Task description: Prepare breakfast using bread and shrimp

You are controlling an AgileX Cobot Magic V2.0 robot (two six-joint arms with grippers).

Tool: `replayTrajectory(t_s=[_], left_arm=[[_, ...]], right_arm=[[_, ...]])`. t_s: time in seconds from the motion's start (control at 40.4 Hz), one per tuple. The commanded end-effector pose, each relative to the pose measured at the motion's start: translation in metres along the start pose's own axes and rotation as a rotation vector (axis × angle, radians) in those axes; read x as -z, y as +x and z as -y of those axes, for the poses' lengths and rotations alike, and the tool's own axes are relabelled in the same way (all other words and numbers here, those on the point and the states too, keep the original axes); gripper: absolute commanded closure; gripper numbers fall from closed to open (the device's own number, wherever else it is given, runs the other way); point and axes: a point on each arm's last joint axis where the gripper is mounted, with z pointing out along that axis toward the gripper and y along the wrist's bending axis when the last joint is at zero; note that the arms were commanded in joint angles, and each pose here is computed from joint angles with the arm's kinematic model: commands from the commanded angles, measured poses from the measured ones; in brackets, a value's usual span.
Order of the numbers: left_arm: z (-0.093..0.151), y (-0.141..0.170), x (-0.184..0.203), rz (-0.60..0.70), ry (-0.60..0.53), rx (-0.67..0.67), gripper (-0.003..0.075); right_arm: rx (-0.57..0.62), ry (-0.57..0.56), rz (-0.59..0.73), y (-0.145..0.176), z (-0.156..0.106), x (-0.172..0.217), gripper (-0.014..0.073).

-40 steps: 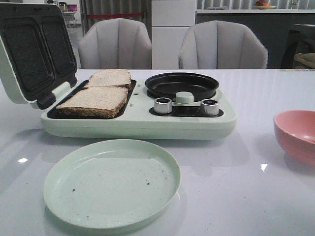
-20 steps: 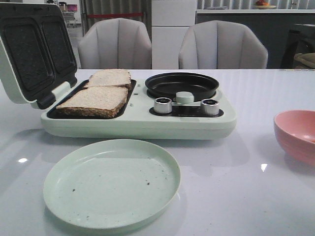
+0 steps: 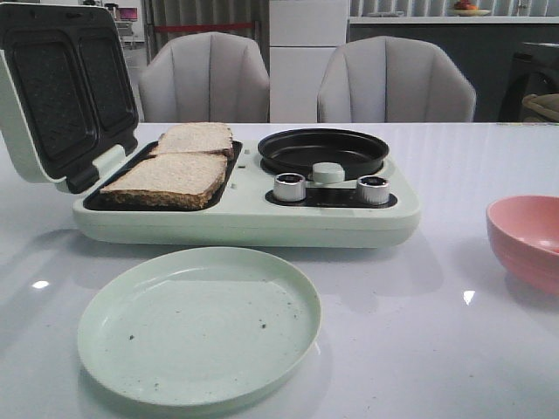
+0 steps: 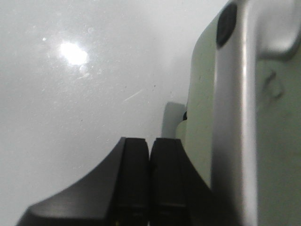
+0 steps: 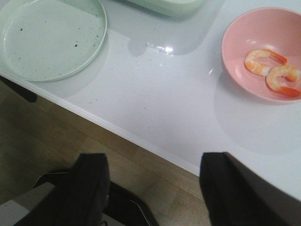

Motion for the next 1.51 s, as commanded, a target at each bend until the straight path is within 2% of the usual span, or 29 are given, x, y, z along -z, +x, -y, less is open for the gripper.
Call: replayTrajectory(t_s=[0.0, 0.322, 0.619, 0.818, 0.991, 1.115, 1.338, 1.487], left_arm=[[0.019, -0.020, 0.029, 0.131, 0.075, 0.011, 0.0621], [0.037, -0.023, 0.033, 0.146, 0.249, -0.015, 0.0621], [0.066, -0.012, 0.028, 0.109, 0.296, -0.101, 0.0621], [0.094, 0.008, 0.039, 0.115, 0.293, -0.226, 0.0621], [0.104, 0.037, 0.051, 0.128, 0.236, -0.302, 0.0621], [0.113, 0.065, 0.064, 0.141, 0.239, -0.379, 0.0621], [0.138, 0.119, 0.093, 0.154, 0.305, -0.510, 0.0620], [0.157, 0.156, 0.121, 0.182, 0.392, -0.590, 0.0620]], right_arm=[[0.000, 0.008, 0.077, -0.010, 0.001, 0.005, 0.0068], [0.000, 0.008, 0.077, -0.010, 0.001, 0.005, 0.0068], [0.000, 0.008, 0.077, -0.010, 0.001, 0.005, 0.0068], [0.000, 0.008, 0.077, -0.010, 0.001, 0.005, 0.0068], [0.000, 0.008, 0.077, -0.010, 0.001, 0.005, 0.0068], [0.000, 0.008, 0.077, -0.010, 0.001, 0.005, 0.0068], [0.000, 0.008, 0.077, -0.010, 0.001, 0.005, 0.0068], [0.000, 0.008, 0.077, -0.010, 0.001, 0.005, 0.0068]])
